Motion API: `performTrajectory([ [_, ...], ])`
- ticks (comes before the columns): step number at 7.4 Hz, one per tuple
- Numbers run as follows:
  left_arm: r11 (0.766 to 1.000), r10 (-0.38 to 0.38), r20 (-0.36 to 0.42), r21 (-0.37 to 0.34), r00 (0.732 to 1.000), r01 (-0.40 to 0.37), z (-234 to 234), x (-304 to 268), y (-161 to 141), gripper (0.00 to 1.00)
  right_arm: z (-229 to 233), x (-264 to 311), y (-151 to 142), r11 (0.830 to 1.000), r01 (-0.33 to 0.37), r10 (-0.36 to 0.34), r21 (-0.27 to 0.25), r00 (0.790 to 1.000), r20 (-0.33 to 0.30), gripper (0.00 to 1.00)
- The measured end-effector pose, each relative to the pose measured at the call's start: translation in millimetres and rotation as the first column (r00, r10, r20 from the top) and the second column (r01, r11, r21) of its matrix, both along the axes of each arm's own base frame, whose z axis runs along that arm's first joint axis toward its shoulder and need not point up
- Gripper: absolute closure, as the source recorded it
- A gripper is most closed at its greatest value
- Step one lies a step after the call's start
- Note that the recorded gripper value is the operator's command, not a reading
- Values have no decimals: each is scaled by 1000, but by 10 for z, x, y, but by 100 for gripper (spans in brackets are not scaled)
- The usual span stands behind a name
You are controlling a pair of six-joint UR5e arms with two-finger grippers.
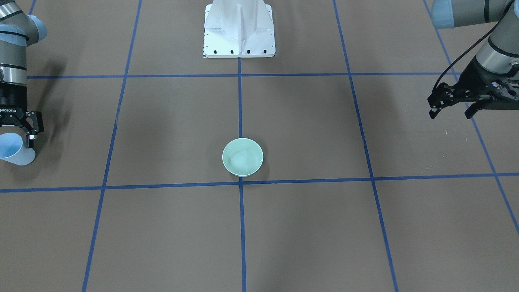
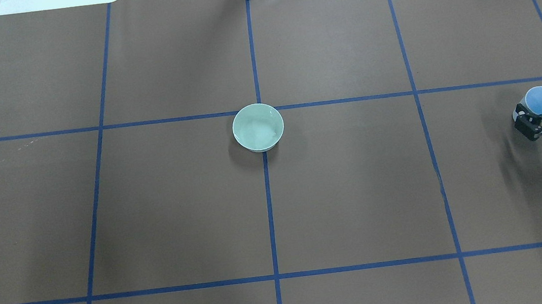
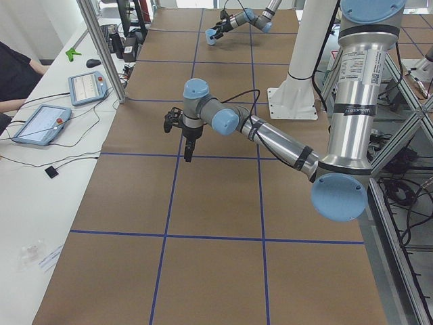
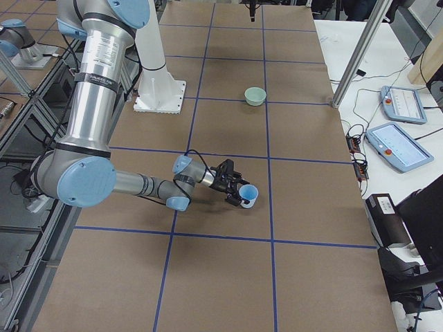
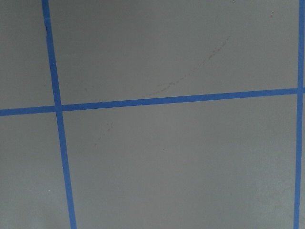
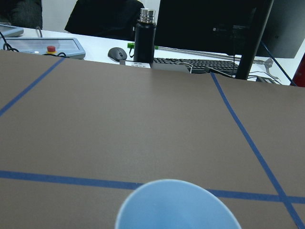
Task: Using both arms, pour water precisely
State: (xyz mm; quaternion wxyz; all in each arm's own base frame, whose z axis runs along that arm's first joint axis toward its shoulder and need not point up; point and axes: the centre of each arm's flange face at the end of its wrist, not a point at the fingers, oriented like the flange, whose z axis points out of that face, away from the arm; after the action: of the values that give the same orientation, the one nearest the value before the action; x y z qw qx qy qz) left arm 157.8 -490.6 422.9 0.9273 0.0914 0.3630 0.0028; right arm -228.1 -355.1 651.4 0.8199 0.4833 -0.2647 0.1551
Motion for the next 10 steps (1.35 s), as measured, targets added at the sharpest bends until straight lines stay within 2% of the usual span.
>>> performTrajectory([
  [4,1000,0,-2,1,1000,0,-10,-2,4,0,-150,65,16,999,41,-40,16,999,-13,0],
  [10,1000,-2,-9,11,1000,2,-79,-13,28,0,-163,389,-129,999,42,-41,6,998,-53,0],
])
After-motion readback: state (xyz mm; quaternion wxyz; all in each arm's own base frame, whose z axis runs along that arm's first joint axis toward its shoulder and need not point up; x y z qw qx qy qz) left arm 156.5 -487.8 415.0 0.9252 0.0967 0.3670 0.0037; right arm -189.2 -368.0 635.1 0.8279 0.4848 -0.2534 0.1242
